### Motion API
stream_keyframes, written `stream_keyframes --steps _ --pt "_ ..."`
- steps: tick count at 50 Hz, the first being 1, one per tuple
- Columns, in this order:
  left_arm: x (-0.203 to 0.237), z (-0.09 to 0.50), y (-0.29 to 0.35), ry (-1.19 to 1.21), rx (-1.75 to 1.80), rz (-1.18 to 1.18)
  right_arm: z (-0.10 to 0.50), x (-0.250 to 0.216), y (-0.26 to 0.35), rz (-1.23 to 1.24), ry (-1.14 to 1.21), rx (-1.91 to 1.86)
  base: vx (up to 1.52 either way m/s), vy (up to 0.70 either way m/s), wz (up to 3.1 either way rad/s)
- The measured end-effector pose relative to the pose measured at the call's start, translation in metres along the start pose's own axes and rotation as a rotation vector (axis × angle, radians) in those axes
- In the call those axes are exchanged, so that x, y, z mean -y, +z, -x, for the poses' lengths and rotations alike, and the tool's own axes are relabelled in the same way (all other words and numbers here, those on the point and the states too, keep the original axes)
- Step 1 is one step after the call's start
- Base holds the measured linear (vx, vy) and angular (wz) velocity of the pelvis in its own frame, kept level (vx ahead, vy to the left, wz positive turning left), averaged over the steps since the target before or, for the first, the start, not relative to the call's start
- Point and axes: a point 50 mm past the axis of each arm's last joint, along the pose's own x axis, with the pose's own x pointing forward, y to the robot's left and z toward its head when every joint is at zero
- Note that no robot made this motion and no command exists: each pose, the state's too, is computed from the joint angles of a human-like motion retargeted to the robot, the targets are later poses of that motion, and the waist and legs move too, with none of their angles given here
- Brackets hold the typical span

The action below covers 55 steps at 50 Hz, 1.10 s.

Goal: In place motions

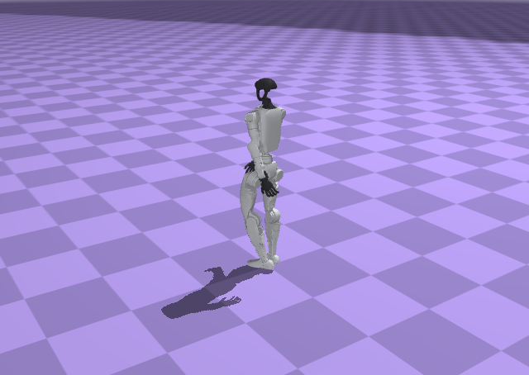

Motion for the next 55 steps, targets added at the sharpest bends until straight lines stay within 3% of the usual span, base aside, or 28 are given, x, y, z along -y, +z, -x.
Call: stream_keyframes --steps 8,16,22,29,33,37,45,50,55 --pt "0.017 0.009 0.056 -0.004 0.144 -0.045 0.027 -0.073 -0.110 -0.125 0.122 -0.380 0.07 -0.12 -0.01" --pt "0.044 0.069 0.189 0.016 0.520 -0.245 0.107 -0.160 -0.208 -0.485 0.193 -0.786 -0.11 -0.16 -0.06" --pt "0.063 0.137 0.267 0.029 0.863 -0.327 0.161 -0.191 -0.245 -0.682 0.099 -1.003 -0.07 -0.09 -0.24" --pt "0.074 0.168 0.290 0.082 1.012 -0.387 0.181 -0.209 -0.254 -0.787 0.067 -1.084 0.09 0.00 -0.01" --pt "0.073 0.151 0.278 0.065 0.962 -0.384 0.158 -0.195 -0.241 -0.719 0.113 -1.026 0.05 0.09 -0.45" --pt "0.065 0.108 0.241 0.019 0.811 -0.307 0.106 -0.152 -0.207 -0.532 0.160 -0.844 -0.04 0.09 -0.07" --pt "0.019 0.026 0.108 0.053 0.311 -0.155 0.009 -0.055 -0.069 -0.080 0.157 -0.305 -0.01 0.06 0.02" --pt "-0.003 0.006 0.035 0.144 0.125 -0.094 -0.008 -0.021 0.013 0.012 0.104 -0.009 0.00 0.00 0.00" --pt "-0.010 0.000 0.001 0.124 0.048 -0.092 -0.008 -0.010 0.045 0.063 0.070 0.121 0.02 0.00 0.08"
